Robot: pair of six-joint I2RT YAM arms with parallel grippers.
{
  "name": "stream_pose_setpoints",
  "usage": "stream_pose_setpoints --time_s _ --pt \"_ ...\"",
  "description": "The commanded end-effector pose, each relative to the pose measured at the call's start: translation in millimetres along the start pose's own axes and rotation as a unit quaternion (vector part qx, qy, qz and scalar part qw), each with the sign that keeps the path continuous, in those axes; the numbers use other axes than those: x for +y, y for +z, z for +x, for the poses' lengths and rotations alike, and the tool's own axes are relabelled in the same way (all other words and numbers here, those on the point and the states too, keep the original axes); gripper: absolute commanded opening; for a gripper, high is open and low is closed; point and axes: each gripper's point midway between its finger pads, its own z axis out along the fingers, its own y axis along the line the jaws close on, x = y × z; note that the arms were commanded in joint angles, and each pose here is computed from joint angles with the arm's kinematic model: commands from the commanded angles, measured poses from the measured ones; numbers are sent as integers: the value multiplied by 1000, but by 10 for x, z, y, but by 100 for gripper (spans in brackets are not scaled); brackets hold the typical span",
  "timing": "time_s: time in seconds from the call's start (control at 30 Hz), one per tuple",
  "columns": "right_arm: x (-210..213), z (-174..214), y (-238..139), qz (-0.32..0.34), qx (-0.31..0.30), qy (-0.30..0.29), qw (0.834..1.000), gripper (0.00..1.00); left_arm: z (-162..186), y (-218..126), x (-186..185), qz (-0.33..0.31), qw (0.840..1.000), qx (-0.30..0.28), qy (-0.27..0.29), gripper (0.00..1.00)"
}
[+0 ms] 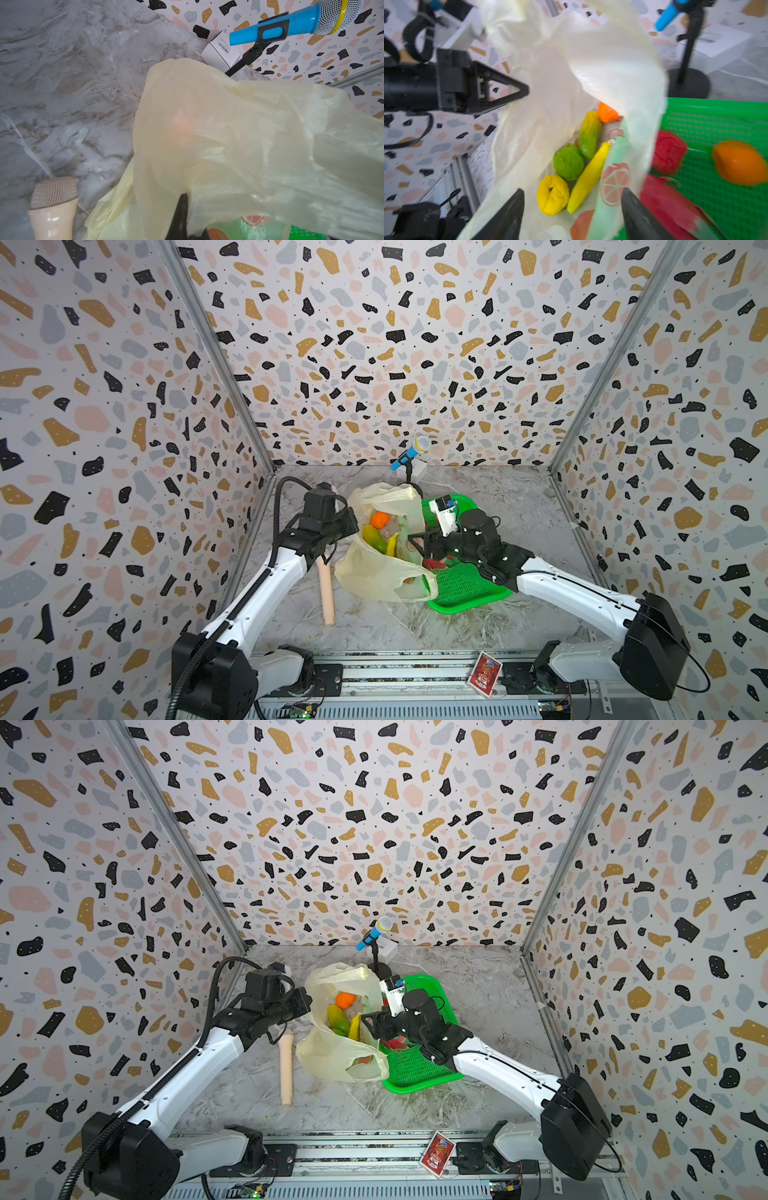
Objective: Place the fruits into the plastic bag
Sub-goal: 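Return the right gripper to the basket and grasp the stemmed orange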
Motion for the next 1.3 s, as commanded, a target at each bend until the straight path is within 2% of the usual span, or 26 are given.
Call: stream_pose_setpoints --time_s 0.0,0.07,0.17,0.33,0.47,0.73,0.97,1.27 --pt "-619 -147 -217 111 -57 94 988 73 -57 5 0 -1 1000 -12 0 0" --pt "-959 -115 -279 146 -62 146 977 72 -45 15 5 -1 1000 -10 0 0" --pt "-1275 -83 -199 147 -43 189 970 72 -43 18 4 -1 1000 -9 -1 0" --pt "-1526 17 175 131 41 193 972 72 -37 21 11 -2 1000 -7 -2 0" --pt "-1679 200 494 130 107 194 966 72 -12 51 34 -7 1000 -2 0 0" --pt "-1878 349 867 120 124 224 959 72 -12 88 -17 6 1000 4 1 0" --pt "-1981 407 1030 120 125 228 958 71 -10 78 -54 18 1000 1 -3 0" --pt "-2046 426 1191 110 121 230 959 65 -47 89 -87 26 1000 -6 -11 0"
